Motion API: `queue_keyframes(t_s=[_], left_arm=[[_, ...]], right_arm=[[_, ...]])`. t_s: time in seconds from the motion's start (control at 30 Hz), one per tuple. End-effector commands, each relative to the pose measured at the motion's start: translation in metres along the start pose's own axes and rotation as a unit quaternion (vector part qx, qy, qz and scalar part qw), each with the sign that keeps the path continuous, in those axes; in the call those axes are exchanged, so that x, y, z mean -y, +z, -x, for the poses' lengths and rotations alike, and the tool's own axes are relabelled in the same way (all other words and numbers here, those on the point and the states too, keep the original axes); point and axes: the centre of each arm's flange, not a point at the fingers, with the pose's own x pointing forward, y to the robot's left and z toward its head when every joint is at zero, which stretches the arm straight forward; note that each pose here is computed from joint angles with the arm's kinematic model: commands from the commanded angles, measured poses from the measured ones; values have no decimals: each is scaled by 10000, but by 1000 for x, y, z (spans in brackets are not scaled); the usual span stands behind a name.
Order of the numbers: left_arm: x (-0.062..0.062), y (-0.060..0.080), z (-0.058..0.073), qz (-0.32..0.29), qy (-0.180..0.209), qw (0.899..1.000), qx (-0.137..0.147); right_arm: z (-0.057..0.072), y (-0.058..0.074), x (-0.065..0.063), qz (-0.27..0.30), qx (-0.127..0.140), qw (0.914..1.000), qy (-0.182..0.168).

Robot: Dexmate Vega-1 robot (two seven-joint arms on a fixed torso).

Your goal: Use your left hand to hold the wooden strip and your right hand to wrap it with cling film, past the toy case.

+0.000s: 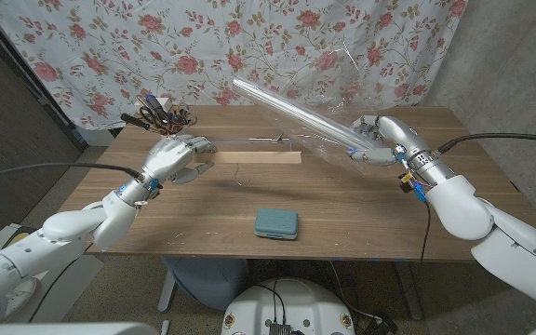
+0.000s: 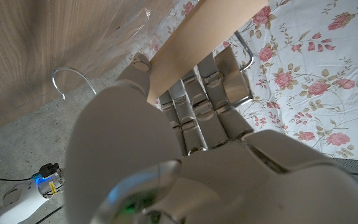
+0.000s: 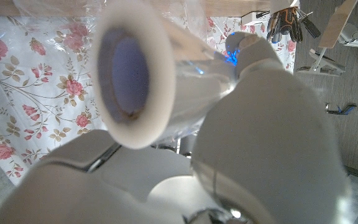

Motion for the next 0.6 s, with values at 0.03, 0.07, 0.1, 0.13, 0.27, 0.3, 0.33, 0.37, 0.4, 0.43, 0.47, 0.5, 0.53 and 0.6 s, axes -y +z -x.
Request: queue_keyframes(t_s=[0.03,0.07,0.1,0.13,0.27,0.3,0.33,0.37,0.4,0.43,0.47,0.5,0.53,0.6], left_arm=[[2,0,-3,3,-144,9999,88],[2,0,-4,6,-147,9998,93],[2,-1,-5,13,-150,9998,96],[2,-1,-6,9,-151,9998,106],[1,-2,-9,62,-201,9997,161],[1,-2,-10,65,-202,9996,166],[1,-2,-11,58,-208,9996,178],[2,-2,-11,55,-215,9996,193],[2,-2,-12,49,-222,9995,205],[2,-2,-13,42,-222,9995,218],[2,-2,-14,40,-222,9995,233],[2,-2,-15,35,-228,9994,255],[2,-1,-16,29,-234,9993,277],[3,0,-18,29,-244,9992,322]], right_arm=[[-4,10,5,-39,176,9998,70],[-4,12,5,-22,210,9998,73],[-4,13,6,3,229,9997,78],[-4,15,6,44,250,9996,85],[-3,21,6,-3,318,9994,142],[-3,22,6,-32,337,9993,159],[-3,24,5,-40,364,9992,175],[-3,26,5,-38,390,9991,180],[-2,27,5,-34,414,9990,189],[-2,28,5,-34,433,9989,193],[-3,29,5,-45,446,9988,203],[-3,30,4,-55,461,9987,210],[-3,31,4,-60,478,9986,222],[-5,33,4,-46,503,9984,246]])
